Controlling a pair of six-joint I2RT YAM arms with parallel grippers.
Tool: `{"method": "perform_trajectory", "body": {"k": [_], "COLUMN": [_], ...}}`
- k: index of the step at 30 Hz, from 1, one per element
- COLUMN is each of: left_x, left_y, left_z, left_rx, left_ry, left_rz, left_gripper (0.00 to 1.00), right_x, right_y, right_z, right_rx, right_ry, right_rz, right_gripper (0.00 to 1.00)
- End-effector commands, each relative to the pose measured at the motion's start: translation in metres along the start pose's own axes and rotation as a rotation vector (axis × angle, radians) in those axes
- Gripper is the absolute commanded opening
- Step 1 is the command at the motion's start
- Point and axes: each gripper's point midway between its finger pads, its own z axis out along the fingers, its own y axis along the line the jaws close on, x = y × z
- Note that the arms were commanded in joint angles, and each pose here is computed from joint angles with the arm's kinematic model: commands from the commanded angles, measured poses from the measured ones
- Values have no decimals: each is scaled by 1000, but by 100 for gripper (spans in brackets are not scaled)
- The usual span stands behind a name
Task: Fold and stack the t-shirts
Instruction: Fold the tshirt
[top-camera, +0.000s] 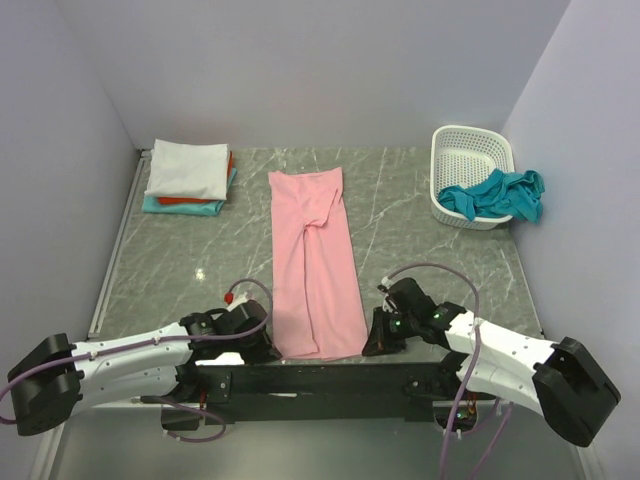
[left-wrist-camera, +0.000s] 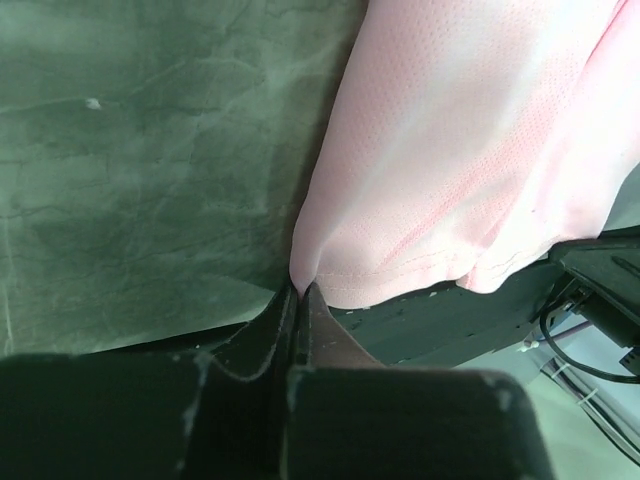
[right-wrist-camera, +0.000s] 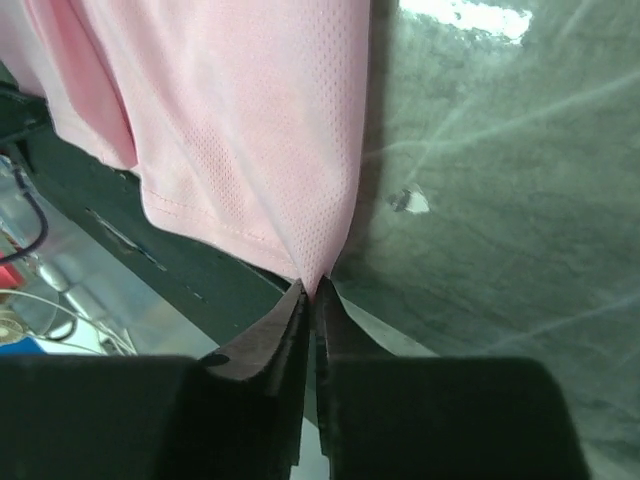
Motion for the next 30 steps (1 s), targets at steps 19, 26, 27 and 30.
{"method": "perform_trajectory", "body": {"k": [19, 26, 27, 30], "left_x": [-110, -174, -179, -198], "left_y": [-108, -144, -145, -160], "left_z": [-67, -86, -82, -79], "left_rx": [143, 194, 177, 190], "left_ry": [-415, -517, -517, -523], "left_rz": [143, 167, 177, 216], "left_gripper": [0, 0, 0, 0], "right_x": [-132, -192, -201, -221], "right_y": [86, 116, 121, 123], "right_z": [-55, -70, -75, -79], "right_rx": [11, 3, -3, -9], "right_ry": [-377, -462, -481, -509], "right_rz": [-219, -228, -231, -214], "right_gripper": [0, 0, 0, 0]}}
